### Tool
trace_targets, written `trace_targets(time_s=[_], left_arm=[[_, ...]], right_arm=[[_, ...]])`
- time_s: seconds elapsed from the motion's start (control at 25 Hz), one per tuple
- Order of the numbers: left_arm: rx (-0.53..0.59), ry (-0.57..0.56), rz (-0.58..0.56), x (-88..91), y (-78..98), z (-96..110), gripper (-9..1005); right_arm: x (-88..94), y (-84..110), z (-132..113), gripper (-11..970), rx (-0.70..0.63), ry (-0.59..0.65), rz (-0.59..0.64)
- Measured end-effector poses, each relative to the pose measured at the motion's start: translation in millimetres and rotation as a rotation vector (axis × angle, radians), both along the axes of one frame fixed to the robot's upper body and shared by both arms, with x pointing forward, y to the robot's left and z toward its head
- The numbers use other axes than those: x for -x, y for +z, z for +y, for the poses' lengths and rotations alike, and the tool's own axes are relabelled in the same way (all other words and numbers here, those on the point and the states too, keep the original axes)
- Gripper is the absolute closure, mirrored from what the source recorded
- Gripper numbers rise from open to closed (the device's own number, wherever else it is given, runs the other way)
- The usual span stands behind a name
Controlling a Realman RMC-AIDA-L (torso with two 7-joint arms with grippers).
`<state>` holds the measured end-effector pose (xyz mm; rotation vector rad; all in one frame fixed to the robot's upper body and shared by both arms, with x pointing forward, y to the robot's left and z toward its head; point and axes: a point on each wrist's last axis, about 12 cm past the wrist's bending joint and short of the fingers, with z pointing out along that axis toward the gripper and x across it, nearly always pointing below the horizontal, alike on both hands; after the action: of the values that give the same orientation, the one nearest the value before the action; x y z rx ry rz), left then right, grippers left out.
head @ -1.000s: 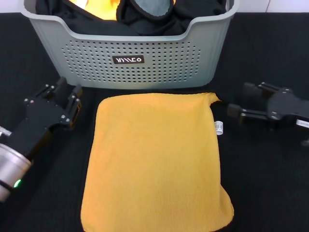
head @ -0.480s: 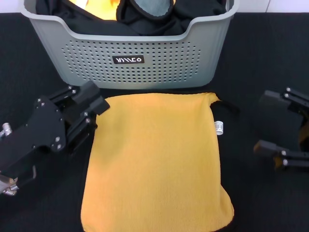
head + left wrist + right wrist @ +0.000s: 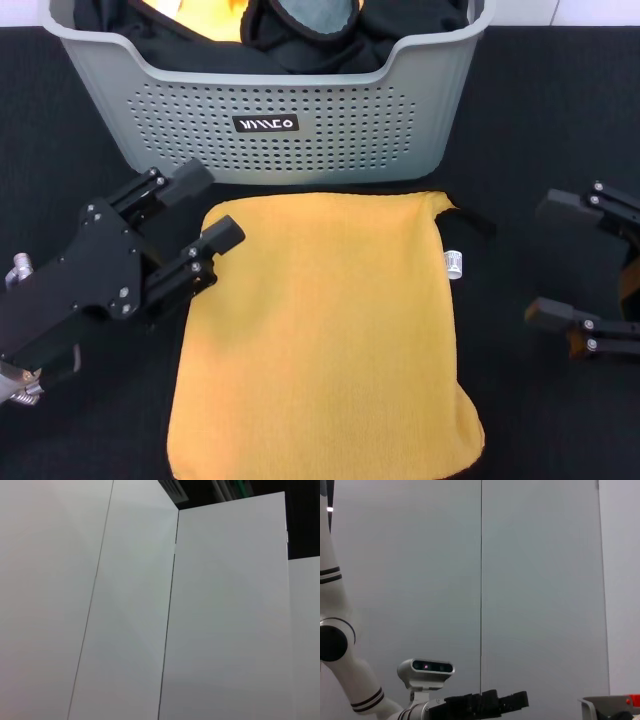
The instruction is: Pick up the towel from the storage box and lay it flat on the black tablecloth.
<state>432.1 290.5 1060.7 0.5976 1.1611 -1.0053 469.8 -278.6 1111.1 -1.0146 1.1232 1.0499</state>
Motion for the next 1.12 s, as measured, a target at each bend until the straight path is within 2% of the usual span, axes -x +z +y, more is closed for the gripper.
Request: trace_targets(time_s=[0.24,0.44,1.12], left_arm=[[0.013,-0.027,0.015,0.0,1.8,0.5,380],[0.014,-0.025,0.015,-0.3,2.0,0.7,283],[0.017,-0.013,0.015,0.2,1.1,0.5,292]], right_arm=[[-2.1,0.9,1.5,99,-0.001,0.006,-0.005],[-2.4,0.7,2.8,99,-0.009,0.002,-0.007],[1.2,-3.2,6.5,99,-0.021,-0.003,0.007]])
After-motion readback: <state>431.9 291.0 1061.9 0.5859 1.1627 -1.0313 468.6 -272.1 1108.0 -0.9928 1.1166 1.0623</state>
